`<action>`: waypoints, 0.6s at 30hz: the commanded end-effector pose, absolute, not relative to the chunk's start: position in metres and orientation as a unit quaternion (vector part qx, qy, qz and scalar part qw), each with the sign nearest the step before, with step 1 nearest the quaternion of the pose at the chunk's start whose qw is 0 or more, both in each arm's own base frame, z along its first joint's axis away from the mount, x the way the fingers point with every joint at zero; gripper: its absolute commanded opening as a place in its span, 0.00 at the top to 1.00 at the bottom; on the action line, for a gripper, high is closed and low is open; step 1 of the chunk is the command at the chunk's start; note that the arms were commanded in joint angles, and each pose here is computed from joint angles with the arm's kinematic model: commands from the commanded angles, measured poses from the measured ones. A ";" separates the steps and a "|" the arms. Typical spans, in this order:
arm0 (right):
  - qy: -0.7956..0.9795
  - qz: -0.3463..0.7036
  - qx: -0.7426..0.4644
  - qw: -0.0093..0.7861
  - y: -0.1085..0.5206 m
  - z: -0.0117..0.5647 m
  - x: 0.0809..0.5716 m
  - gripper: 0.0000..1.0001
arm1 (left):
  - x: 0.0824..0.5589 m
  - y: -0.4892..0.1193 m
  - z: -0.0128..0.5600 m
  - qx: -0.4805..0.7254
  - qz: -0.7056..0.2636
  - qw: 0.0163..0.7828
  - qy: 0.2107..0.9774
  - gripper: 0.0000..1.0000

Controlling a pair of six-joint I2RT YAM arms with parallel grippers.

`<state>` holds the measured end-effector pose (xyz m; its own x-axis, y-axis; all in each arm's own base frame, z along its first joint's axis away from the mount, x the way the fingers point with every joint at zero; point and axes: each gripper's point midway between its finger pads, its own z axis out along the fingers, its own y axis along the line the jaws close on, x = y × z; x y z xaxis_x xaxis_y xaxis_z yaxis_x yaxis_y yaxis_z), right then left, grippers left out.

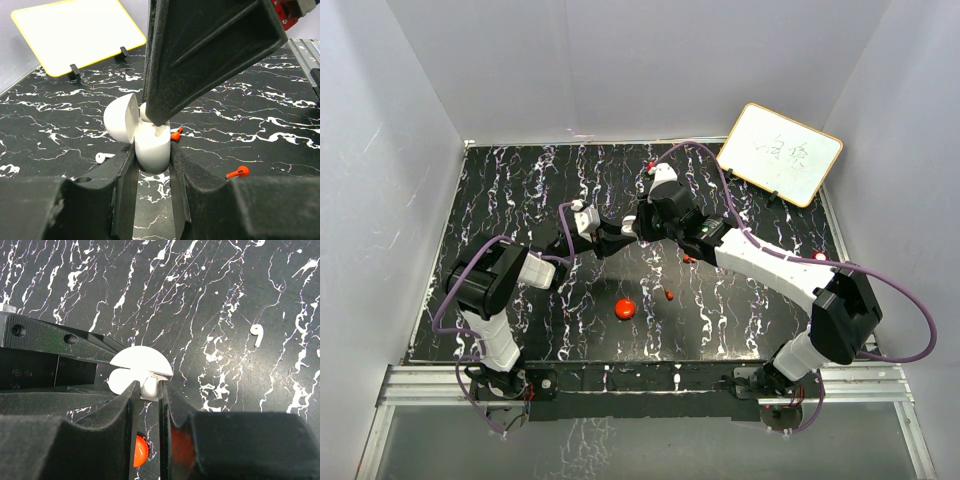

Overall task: Insert the wireless bluetooth earbuds into the charging case
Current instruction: Pick up the earbud from the charging case.

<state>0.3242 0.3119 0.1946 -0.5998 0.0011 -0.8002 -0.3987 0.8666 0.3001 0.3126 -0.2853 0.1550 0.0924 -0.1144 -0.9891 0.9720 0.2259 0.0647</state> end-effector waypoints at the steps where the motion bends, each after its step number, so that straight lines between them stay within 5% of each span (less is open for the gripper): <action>1: 0.834 0.253 -0.100 0.480 0.318 0.236 0.337 0.86 | 0.305 -0.283 0.204 0.462 -0.421 0.669 0.402 1.00; 18: 0.799 0.243 -0.110 0.539 0.298 0.275 0.333 0.87 | 0.304 -0.286 0.200 0.467 -0.430 0.659 0.402 1.00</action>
